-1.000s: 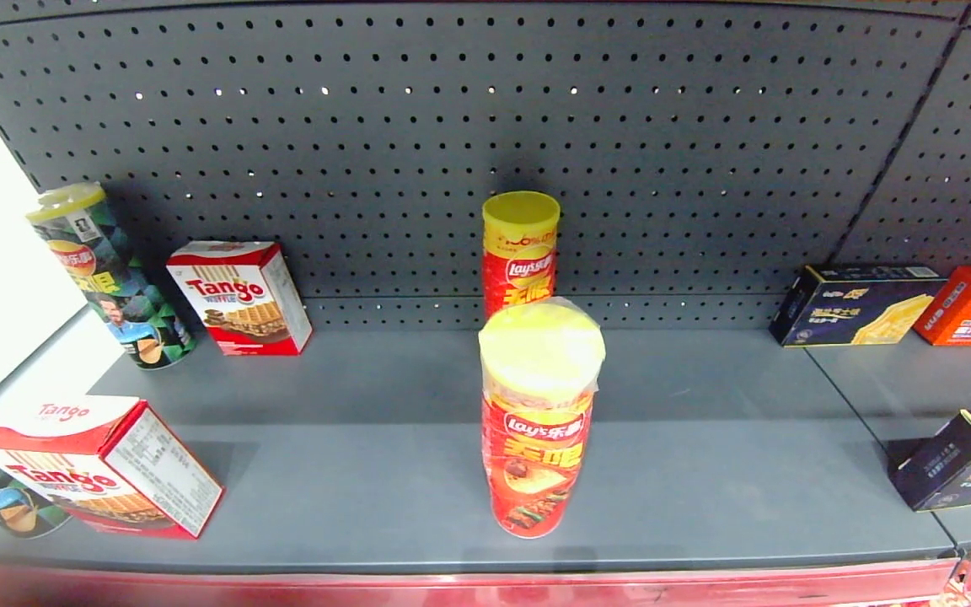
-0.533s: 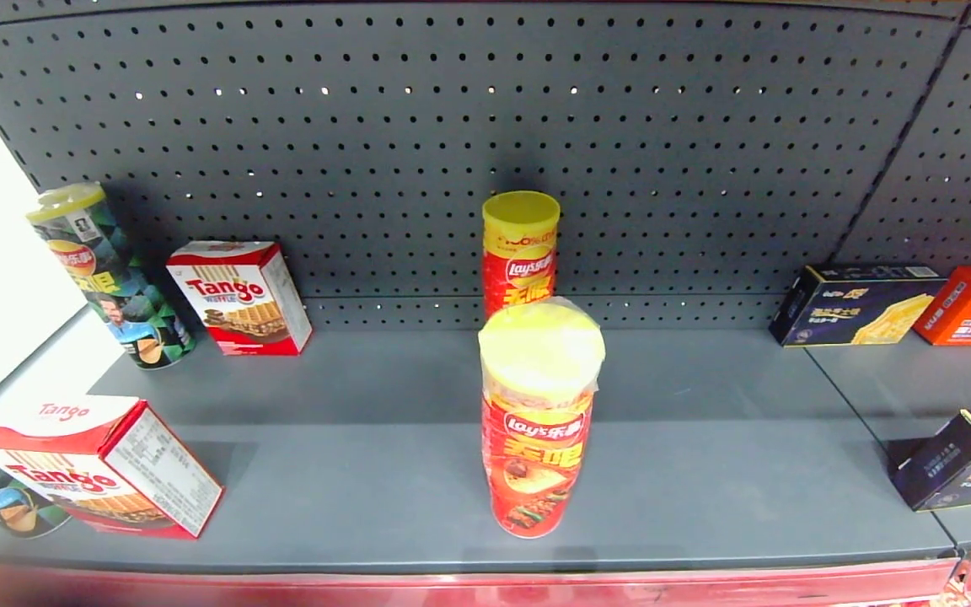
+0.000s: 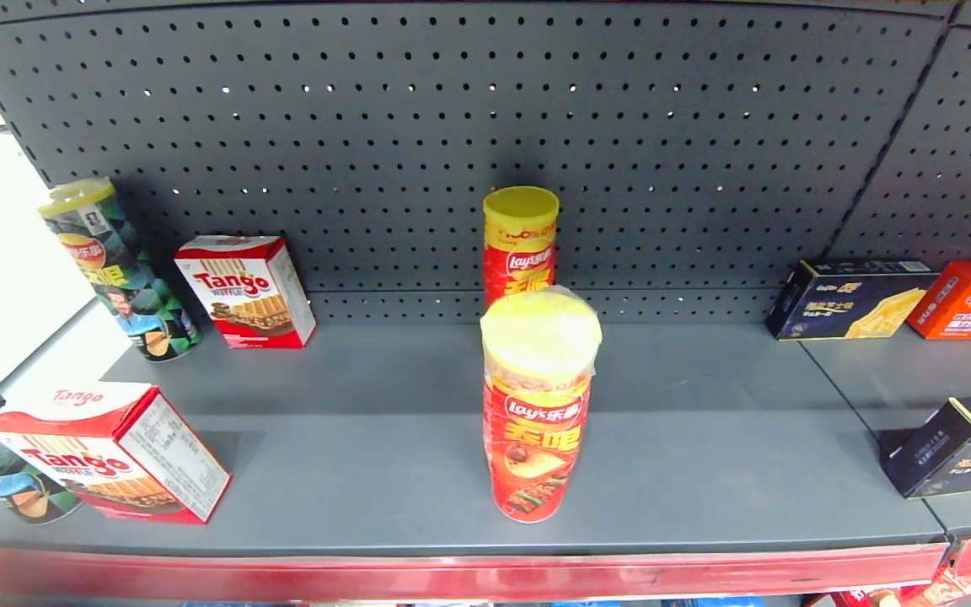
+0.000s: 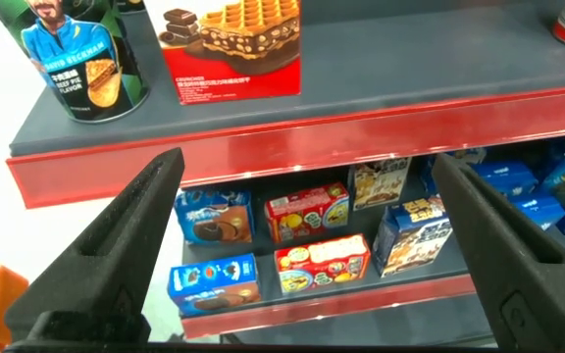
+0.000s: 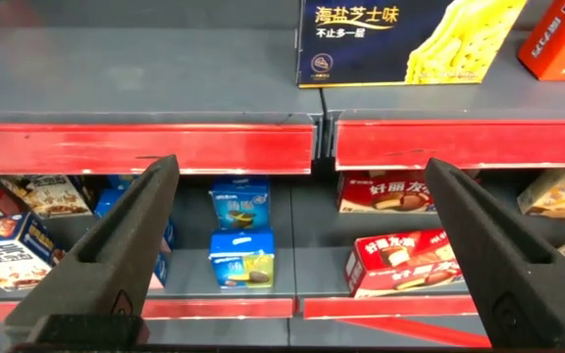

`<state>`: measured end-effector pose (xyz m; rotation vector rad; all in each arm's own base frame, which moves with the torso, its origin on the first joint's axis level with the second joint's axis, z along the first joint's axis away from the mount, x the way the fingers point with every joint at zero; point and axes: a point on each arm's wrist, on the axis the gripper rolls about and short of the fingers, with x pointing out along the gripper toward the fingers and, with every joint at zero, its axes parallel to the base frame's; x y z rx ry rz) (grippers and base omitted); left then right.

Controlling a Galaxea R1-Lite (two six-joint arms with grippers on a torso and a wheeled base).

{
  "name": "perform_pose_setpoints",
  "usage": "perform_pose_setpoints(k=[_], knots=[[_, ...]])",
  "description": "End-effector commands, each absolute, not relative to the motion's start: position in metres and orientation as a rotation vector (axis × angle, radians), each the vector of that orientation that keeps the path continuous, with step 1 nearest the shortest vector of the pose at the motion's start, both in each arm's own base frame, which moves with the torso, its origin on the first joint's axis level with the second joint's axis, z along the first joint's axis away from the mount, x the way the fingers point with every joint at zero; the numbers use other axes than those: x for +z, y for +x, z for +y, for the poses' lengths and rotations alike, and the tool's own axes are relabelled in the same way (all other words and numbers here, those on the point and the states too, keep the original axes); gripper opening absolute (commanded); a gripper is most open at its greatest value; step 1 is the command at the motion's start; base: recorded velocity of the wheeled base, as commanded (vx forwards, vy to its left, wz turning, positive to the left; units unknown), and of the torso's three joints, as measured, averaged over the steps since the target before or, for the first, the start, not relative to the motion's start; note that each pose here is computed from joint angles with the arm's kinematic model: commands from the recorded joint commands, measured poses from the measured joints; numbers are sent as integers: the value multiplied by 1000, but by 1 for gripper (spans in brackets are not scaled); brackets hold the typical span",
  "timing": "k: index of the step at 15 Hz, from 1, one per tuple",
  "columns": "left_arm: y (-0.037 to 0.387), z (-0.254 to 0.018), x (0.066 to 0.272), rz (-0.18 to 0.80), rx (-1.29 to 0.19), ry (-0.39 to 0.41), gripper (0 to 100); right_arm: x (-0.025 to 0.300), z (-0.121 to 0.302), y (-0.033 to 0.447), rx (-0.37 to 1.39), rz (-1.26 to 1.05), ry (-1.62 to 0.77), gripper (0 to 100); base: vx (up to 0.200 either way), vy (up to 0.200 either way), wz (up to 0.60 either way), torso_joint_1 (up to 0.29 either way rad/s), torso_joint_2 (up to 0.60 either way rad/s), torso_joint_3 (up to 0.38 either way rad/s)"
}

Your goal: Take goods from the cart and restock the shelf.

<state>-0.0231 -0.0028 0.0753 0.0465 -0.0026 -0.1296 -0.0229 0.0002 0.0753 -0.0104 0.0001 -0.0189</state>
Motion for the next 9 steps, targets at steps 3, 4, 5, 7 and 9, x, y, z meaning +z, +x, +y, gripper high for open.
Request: perform_pose_setpoints(k=[3, 4, 5, 7, 9], knots=[[-23, -3, 75, -1, -129, 46, 100, 75, 0, -23, -20, 2, -9, 100, 0, 0, 0, 0, 0, 0], [-23, -3, 75, -1, -129, 46, 100, 75, 0, -23, -20, 2, -11, 100, 0, 0, 0, 0, 0, 0], [-23, -3, 75, -1, -129, 46, 100, 75, 0, -23, -20, 2, -9, 100, 0, 0, 0, 0, 0, 0], [-23, -3, 75, -1, -130, 46, 100, 75, 0, -23, -18, 2, -11, 100, 0, 0, 0, 0, 0, 0], [-23, -3, 75, -2, -129, 47, 100, 75, 0, -23, -20, 2, -11, 100, 0, 0, 0, 0, 0, 0]])
